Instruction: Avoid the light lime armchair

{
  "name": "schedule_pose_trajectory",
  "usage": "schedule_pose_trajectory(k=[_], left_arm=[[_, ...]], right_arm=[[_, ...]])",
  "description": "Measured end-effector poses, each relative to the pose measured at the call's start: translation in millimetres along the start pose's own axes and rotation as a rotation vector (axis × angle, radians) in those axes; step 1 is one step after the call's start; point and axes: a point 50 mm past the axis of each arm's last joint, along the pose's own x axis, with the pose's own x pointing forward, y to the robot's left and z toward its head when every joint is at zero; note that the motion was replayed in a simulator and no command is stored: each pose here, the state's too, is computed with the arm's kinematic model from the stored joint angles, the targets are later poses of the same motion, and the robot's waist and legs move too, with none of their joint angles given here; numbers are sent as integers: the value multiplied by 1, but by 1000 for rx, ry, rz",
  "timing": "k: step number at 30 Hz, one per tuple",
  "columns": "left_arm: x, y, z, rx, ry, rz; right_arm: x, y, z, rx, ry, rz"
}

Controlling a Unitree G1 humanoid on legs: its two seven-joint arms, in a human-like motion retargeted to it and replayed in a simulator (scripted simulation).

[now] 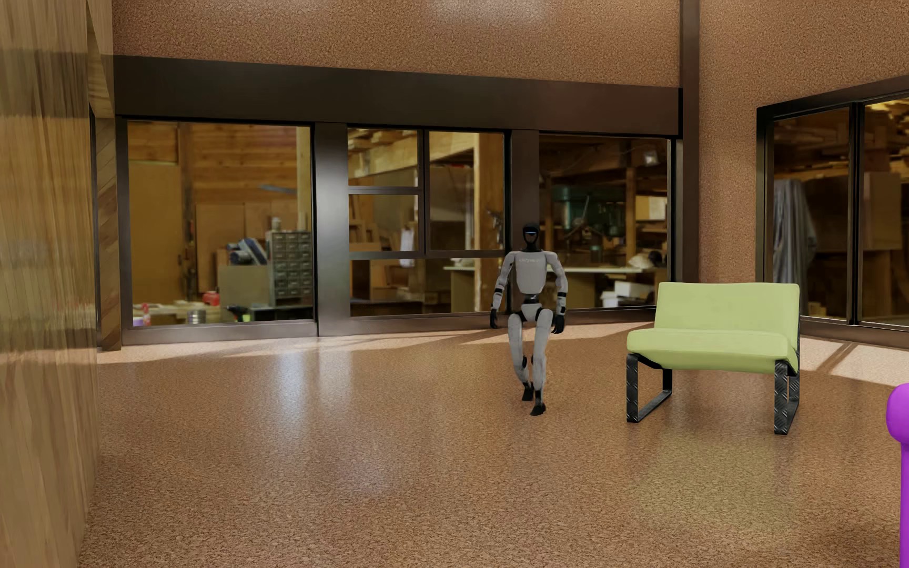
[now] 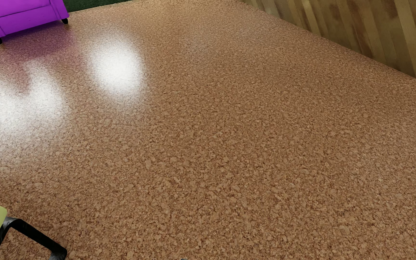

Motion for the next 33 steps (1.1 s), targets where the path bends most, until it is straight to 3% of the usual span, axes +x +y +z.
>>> schedule_pose_trajectory(k=[4,11,13,17,19,25,28,31,33], left_arm=[[1,5,3,16,-7,7],[0,78,73,-9,-224,199],[-7,92,84,-104,-295,260],[6,46,76,-12,-229,117],[8,32,62,-49,-182,88],[-4,-2,-16,-42,49,8],[-14,-22,-55,-1,191,-55],[-8,-11,-42,-21,160,-20],[1,7,-6,-2,40,18]], right_arm=[[-6,24,-36,-29,146,74],[-34,33,-86,-25,299,101],[-41,29,-100,4,347,77],[-35,42,-98,-29,370,124],[-30,49,-81,-43,290,150],[-11,20,-26,-103,71,97],[-9,16,-30,-57,102,65],[-12,27,-47,-83,176,105],[-17,37,-56,-93,204,137]])
